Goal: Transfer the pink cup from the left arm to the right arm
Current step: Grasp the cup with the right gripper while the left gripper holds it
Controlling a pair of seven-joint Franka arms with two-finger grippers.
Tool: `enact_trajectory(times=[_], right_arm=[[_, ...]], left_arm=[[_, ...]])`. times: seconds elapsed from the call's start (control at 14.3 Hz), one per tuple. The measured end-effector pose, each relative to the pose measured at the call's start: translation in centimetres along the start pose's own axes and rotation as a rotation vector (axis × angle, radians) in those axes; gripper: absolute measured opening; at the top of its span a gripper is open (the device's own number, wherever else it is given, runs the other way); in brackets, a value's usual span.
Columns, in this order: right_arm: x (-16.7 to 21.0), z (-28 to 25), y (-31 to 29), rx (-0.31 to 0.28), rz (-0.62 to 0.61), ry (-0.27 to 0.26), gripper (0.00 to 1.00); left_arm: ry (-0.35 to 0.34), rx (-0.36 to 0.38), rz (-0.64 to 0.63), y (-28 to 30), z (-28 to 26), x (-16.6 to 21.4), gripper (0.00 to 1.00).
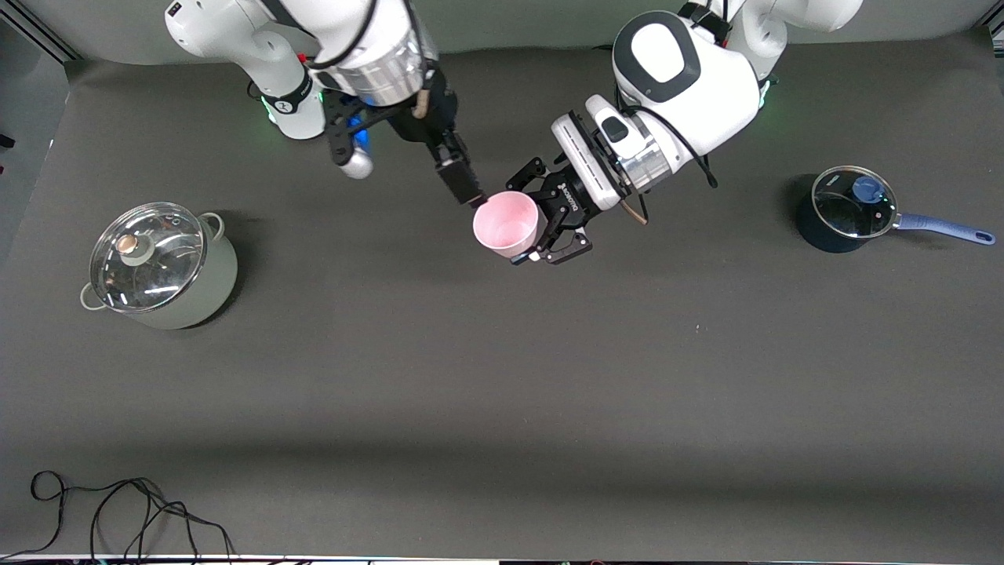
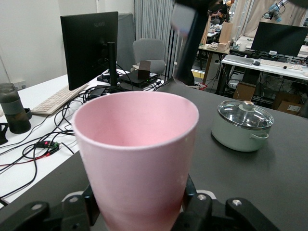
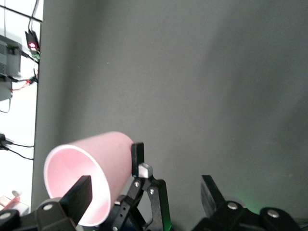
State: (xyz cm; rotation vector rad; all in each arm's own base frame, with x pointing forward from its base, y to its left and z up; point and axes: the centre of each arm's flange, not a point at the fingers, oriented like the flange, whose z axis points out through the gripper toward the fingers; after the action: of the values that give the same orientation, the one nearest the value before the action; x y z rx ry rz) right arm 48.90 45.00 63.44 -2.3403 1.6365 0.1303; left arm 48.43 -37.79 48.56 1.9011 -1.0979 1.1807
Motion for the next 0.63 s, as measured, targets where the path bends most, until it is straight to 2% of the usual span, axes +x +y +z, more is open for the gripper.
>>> enact_trajectory(times=[0.42, 0.49, 0.63], right_arm=[[-0.9, 3.2, -1.1, -0.006, -0.005, 0.006, 0.98], [-0.9, 3.2, -1.2, -0.005, -0.005, 0.006, 0.92], [-0.9, 2.6, -1.4, 0.008, -0.003, 0.003, 0.7]], left_arm=[[-0.002, -0.008, 0.005, 0.9, 0.4, 0.1, 0.66], [-0.002, -0.008, 0.005, 0.9, 0.4, 0.1, 0.66], [-0.001, -0.007, 0.005, 0.9, 0.4, 0.1, 0.66]])
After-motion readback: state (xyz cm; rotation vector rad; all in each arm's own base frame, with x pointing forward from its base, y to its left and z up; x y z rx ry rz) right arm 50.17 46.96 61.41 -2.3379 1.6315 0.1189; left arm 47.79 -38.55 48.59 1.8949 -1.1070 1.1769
